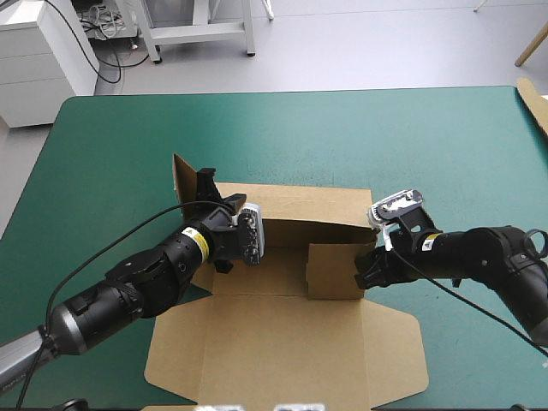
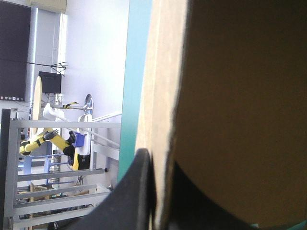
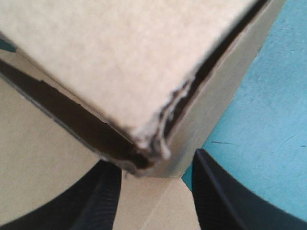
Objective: Fold the box
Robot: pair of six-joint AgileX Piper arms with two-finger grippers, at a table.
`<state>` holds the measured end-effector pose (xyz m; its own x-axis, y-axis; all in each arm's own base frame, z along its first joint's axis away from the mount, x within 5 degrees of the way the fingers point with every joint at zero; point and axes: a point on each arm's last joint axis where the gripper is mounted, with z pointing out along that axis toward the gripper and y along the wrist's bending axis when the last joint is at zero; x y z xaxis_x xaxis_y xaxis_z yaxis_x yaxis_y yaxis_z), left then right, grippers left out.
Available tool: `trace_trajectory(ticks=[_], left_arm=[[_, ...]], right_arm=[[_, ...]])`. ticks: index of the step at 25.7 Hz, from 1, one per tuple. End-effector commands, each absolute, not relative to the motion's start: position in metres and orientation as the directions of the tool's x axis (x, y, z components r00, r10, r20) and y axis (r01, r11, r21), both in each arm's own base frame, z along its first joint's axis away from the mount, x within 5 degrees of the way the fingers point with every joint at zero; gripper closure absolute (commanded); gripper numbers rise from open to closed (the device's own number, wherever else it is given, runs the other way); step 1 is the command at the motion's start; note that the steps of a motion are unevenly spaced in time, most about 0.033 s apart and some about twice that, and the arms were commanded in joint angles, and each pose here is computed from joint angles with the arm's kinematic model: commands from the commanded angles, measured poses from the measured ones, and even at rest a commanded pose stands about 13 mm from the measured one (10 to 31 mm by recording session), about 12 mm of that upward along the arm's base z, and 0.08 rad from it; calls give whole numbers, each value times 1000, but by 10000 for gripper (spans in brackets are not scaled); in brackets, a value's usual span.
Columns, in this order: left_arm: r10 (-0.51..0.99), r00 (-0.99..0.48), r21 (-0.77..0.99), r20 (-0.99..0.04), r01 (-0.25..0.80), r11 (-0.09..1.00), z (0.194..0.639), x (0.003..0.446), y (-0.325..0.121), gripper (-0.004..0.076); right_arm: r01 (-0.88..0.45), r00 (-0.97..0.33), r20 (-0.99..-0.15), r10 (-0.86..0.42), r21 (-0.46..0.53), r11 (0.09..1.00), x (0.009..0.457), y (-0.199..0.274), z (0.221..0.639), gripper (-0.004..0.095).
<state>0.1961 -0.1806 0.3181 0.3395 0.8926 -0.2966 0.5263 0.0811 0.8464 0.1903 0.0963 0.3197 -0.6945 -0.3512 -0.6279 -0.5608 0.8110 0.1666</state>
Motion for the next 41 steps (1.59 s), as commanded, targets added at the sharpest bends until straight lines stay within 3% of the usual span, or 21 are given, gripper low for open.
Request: trace_trajectory(ticks=[1, 12, 16, 22, 27, 34, 37, 41], left_arm=[[877, 332, 834, -348, 537, 128, 328, 192, -181, 731], [871, 334, 818, -361, 562, 123, 326, 191, -182, 731], [871, 334, 818, -361, 562, 123, 326, 191, -182, 731], [871, 334, 818, -361, 562, 123, 326, 191, -182, 731], [871, 334, 818, -361, 562, 123, 326, 191, -182, 731], [870, 336, 817, -361, 563, 121, 326, 190, -182, 722], [870, 330, 813, -365, 568, 126, 326, 190, -182, 647], [873, 327, 812, -363, 569, 125, 325, 190, -182, 430]], right_arm=[[-483, -645, -717, -264, 115, 868, 194, 102, 334, 487], [-417, -637, -745, -199, 115, 902, 188, 121, 335, 489], [-398, -672, -707, -221, 93, 913, 192, 130, 323, 498], [-367, -653, -728, -209, 63, 928, 187, 142, 324, 625], [-377, -655, -726, -206, 78, 923, 182, 147, 324, 917], [-368, -655, -729, -198, 79, 927, 182, 147, 324, 928], [-369, -653, -731, -197, 80, 926, 183, 147, 324, 928], [-374, -638, -750, -173, 106, 921, 184, 149, 327, 928]])
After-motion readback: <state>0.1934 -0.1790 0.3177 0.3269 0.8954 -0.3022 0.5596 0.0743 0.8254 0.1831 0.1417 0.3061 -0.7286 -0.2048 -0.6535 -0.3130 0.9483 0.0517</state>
